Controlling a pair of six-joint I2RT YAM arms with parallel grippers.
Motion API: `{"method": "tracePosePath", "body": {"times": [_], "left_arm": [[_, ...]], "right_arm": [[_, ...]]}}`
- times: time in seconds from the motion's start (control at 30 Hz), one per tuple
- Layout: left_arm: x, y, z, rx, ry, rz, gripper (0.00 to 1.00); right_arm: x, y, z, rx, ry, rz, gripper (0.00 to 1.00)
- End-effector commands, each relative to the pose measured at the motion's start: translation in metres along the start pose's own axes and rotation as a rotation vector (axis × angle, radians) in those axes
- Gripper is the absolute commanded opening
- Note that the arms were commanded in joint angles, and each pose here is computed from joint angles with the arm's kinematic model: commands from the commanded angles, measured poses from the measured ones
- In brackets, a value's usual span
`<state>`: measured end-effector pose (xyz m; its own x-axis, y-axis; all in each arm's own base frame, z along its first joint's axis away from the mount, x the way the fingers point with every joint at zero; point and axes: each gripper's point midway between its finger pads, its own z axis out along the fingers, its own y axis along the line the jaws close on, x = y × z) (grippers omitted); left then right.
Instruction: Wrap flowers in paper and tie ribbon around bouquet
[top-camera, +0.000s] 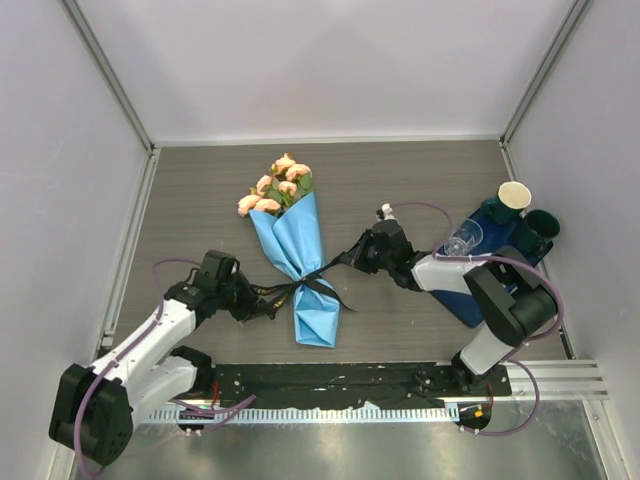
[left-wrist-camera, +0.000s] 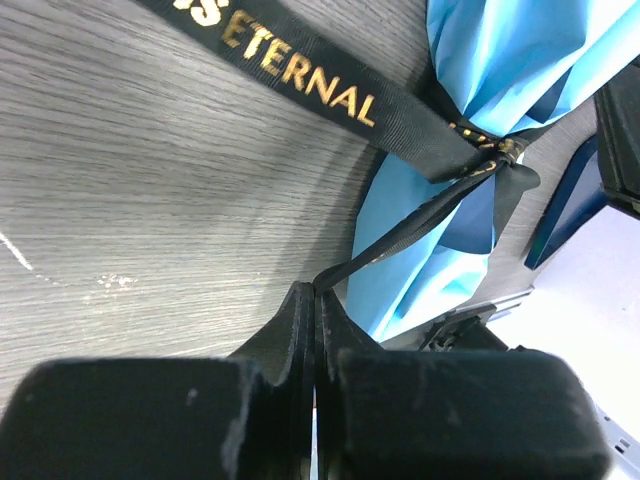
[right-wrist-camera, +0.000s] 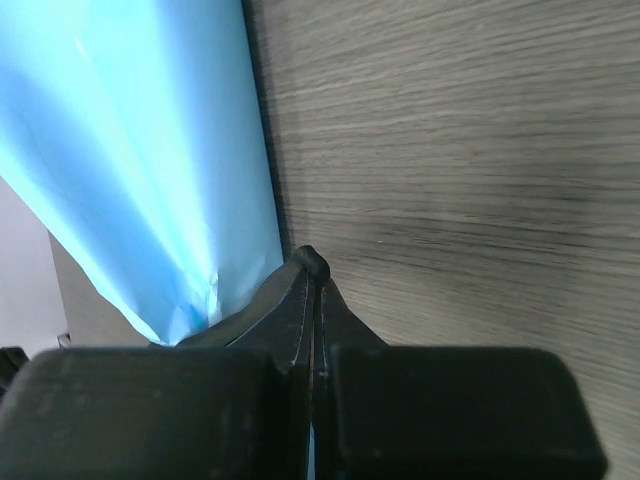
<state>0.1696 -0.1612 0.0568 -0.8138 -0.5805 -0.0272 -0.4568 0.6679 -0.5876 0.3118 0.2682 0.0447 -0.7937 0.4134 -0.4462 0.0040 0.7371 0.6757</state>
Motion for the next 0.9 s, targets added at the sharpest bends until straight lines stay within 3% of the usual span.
{"method": "tracePosePath", "body": {"times": [0.0, 0.23, 0.47, 0.7, 0.87], "left_arm": [[0.003, 0.036, -0.014, -0.176, -0.014, -0.021, 0.0], [0.003, 0.048, -0.018, -0.213, -0.046, -0.037, 0.0], [0.0, 0.056, -0.023, -0.258, -0.077, -0.057, 0.0], [-0.014, 0.068, -0.047, -0.267, -0.249, -0.155, 0.0], [-0.011, 0.07, -0.043, -0.271, -0.232, -0.164, 0.0]], "right_arm": [[-0.071, -0.036, -0.022, 0.152, -0.296, 0.087, 0.0], [-0.096, -0.057, -0.051, 0.19, -0.454, 0.187, 0.0], [-0.089, -0.077, -0.047, 0.215, -0.449, 0.237, 0.0], [-0.089, -0.104, -0.048, 0.267, -0.461, 0.32, 0.0], [-0.093, -0.109, -0.052, 0.287, -0.494, 0.32, 0.0]]}}
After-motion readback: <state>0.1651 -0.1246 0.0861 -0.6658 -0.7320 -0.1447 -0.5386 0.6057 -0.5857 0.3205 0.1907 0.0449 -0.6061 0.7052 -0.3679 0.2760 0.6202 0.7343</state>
